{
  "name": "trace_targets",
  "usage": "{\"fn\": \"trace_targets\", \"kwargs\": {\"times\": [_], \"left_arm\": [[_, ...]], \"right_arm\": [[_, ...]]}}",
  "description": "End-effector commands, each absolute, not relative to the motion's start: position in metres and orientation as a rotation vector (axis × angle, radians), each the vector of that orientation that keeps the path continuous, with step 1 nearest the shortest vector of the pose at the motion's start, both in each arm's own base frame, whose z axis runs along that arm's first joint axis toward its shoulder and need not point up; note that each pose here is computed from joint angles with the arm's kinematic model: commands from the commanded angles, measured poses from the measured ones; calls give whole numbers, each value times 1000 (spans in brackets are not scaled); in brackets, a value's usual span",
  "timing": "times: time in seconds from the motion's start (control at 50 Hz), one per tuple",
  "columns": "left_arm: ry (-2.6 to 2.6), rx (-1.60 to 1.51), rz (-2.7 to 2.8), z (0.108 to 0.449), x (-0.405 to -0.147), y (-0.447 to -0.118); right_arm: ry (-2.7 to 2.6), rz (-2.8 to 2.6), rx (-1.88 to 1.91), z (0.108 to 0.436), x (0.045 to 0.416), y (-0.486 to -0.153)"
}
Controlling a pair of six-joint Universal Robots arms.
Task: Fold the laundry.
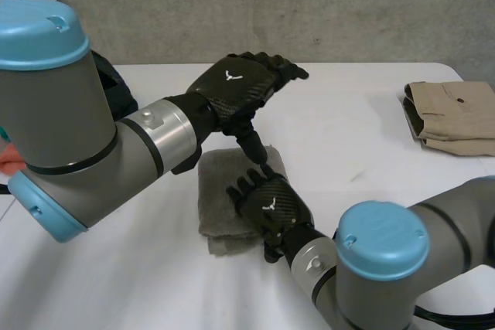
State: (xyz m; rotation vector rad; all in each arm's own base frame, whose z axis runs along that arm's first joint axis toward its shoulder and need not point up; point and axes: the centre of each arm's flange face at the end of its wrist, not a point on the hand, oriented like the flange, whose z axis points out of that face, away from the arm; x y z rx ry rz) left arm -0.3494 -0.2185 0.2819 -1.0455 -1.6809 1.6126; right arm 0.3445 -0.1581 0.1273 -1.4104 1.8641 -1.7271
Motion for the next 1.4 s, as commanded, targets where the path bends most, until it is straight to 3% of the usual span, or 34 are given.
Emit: {"fn": "trace_targets", "kwargs": {"times": [0.02,0.42,0.54,0.76,0.82,0.9,1.0,1.12,1.16,1.24,1.4], "left_arm": [[-1718,-1058,1557,271,-349,-218],[-1728,-1050,1554,270,-348,-219],[-1722,-1052,1564,273,-347,-219],[-1655,-1021,1670,304,-338,-220],[-1640,-1022,1682,307,-339,-219],[-1637,-1026,1676,306,-340,-217],[-1640,-1031,1663,303,-342,-215],[-1645,-1037,1645,298,-345,-214],[-1647,-1045,1632,294,-347,-212],[-1657,-1060,1599,285,-352,-209],[-1660,-1067,1584,282,-353,-206]], "right_arm": [[1827,-1783,-1429,108,355,-172],[1686,-1906,-1365,106,382,-208],[1709,-2002,-1280,120,378,-242],[1612,-2448,-860,244,309,-356],[1551,-2616,-638,284,255,-403],[1450,-2745,-512,298,198,-446],[1433,-2793,-528,270,138,-492],[1556,-2711,-627,188,78,-534],[1627,-2632,-654,153,57,-540],[1717,-2538,-670,117,33,-538],[1802,-2477,-667,106,6,-524]]}}
